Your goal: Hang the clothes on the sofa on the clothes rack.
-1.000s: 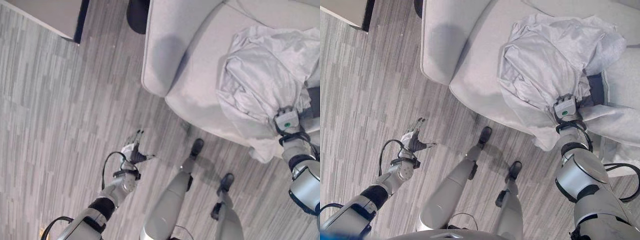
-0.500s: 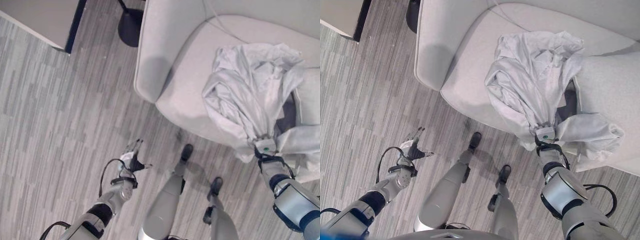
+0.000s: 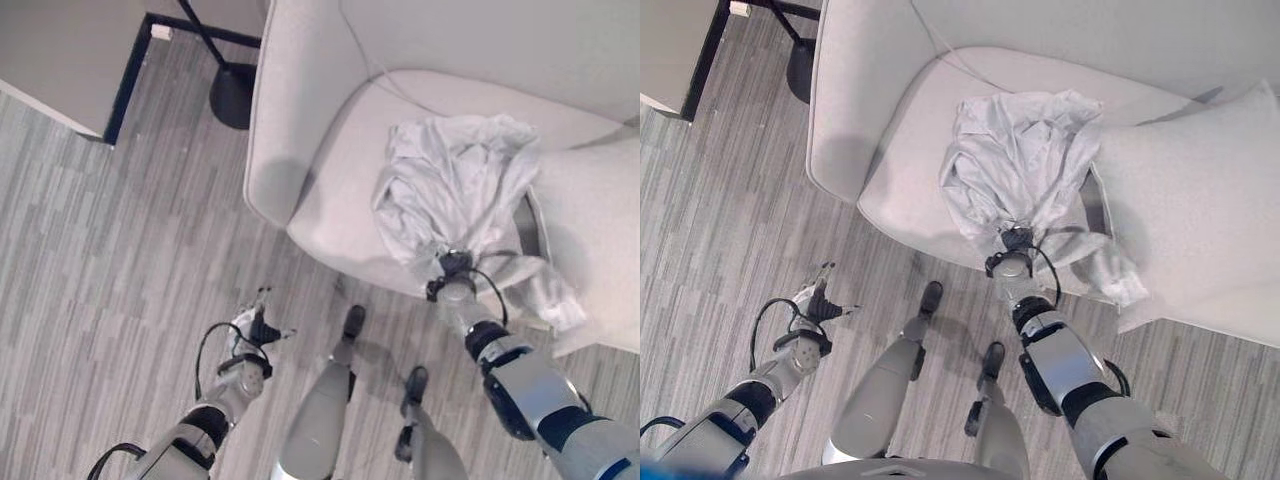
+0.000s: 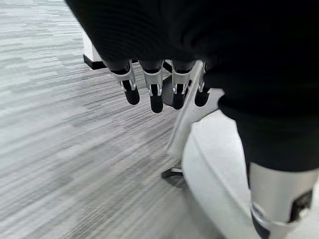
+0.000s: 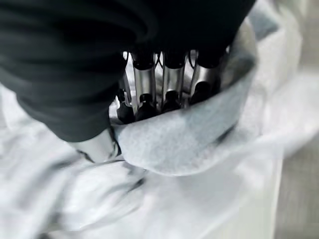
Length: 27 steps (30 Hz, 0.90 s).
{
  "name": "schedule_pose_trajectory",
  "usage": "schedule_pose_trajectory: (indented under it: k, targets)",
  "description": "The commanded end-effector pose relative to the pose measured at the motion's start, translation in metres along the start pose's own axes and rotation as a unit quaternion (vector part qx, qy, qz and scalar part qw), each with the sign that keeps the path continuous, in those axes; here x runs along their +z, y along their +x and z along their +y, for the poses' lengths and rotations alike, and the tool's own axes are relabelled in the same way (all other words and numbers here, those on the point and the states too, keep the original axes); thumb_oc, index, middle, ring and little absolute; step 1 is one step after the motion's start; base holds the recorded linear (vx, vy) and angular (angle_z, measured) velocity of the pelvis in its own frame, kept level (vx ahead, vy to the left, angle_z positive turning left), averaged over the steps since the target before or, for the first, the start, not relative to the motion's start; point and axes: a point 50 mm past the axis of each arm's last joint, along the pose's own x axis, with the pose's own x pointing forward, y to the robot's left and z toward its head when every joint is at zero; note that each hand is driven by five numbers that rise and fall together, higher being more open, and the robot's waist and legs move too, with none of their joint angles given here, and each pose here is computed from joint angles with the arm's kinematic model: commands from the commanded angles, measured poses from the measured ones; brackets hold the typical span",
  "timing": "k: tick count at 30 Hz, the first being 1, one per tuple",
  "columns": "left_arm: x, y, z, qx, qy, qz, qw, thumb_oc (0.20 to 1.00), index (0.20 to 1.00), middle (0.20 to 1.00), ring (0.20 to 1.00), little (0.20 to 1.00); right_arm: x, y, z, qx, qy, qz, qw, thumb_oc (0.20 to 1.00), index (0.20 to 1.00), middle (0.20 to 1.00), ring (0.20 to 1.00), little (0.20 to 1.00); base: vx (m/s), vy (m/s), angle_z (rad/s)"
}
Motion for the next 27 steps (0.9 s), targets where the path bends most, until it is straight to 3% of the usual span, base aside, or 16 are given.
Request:
schedule_pose_trajectory:
  k: [1,3,10,19,27]
  targets:
    - [0.008,-0.002,-0.007,-0.010,-0.011,-0.010,1.000,1.000,1.000,1.000,1.000,1.000,0.014,-0.002,0.000,0.020,0.139,-0.027,0.990,0.200,0.200,0.200,0.200,0.200,0.00,0.000,0.00]
    - [0.010,-0.006,-0.011,-0.024,-0.008,-0.018,1.000,1.000,1.000,1.000,1.000,1.000,0.022,-0.012,0.014,0.053,0.227,-0.032,0.972,0.200,0.200,0.200,0.200,0.200,0.00,0.000,0.00]
    - [0.007,-0.018,-0.015,-0.051,-0.024,-0.021,0.998,1.000,1.000,1.000,1.000,1.000,0.074,-0.030,0.026,0.132,0.346,-0.115,0.922,0.200,0.200,0.200,0.200,0.200,0.01,-0.010,-0.01]
    - [-0.001,-0.029,-0.023,-0.049,-0.066,0.026,0.996,1.000,1.000,1.000,1.000,1.000,0.120,-0.051,0.021,0.180,0.378,-0.211,0.884,0.200,0.200,0.200,0.200,0.200,0.03,-0.008,-0.06]
    - [0.015,-0.015,-0.016,-0.018,-0.067,-0.010,0.998,1.000,1.000,1.000,1.000,1.000,0.178,-0.068,-0.002,0.201,0.351,-0.341,0.849,0.200,0.200,0.200,0.200,0.200,0.03,0.006,0.01]
